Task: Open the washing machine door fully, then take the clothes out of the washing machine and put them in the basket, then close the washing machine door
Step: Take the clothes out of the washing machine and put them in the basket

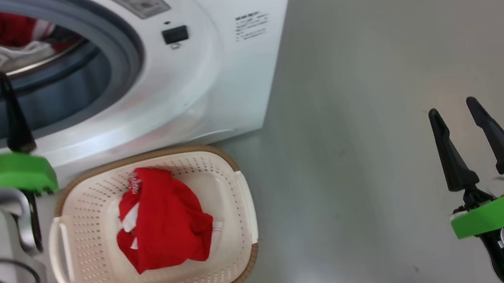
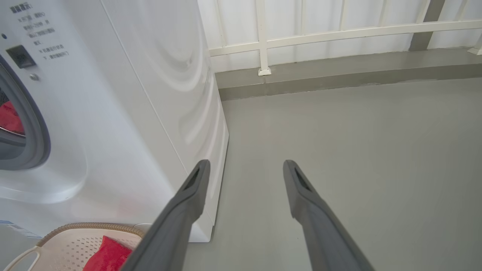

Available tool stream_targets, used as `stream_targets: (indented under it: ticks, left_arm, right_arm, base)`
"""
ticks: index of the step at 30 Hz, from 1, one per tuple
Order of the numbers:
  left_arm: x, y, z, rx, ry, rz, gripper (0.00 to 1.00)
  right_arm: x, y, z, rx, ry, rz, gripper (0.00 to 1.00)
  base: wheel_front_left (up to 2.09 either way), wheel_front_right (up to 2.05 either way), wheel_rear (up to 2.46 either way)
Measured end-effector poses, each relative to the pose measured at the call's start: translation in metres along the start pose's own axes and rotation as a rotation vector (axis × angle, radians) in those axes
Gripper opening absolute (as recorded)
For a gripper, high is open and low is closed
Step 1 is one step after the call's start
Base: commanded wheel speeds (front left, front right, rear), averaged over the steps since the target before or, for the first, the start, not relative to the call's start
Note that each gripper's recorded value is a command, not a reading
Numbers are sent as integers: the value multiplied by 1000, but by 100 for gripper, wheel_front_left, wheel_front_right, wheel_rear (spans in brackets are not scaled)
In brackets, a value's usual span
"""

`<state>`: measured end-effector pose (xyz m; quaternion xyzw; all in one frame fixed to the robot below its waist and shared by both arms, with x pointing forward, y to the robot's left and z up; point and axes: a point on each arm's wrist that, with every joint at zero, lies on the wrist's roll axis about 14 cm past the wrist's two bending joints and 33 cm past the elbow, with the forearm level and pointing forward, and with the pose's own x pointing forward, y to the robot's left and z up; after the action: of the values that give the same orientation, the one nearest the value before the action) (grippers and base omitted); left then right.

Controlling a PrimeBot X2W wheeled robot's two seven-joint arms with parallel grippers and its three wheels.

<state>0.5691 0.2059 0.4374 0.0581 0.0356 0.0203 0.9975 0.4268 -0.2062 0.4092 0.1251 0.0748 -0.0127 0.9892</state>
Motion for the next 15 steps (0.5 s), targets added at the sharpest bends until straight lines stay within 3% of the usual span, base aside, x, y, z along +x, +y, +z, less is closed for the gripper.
stream_targets:
  ticks: [15]
  left_arm:
    - [64,6,-35,109,115,73,100]
  right_arm:
    - [9,-14,-10,-3,17,-45,100]
  base:
    - [0,0,0]
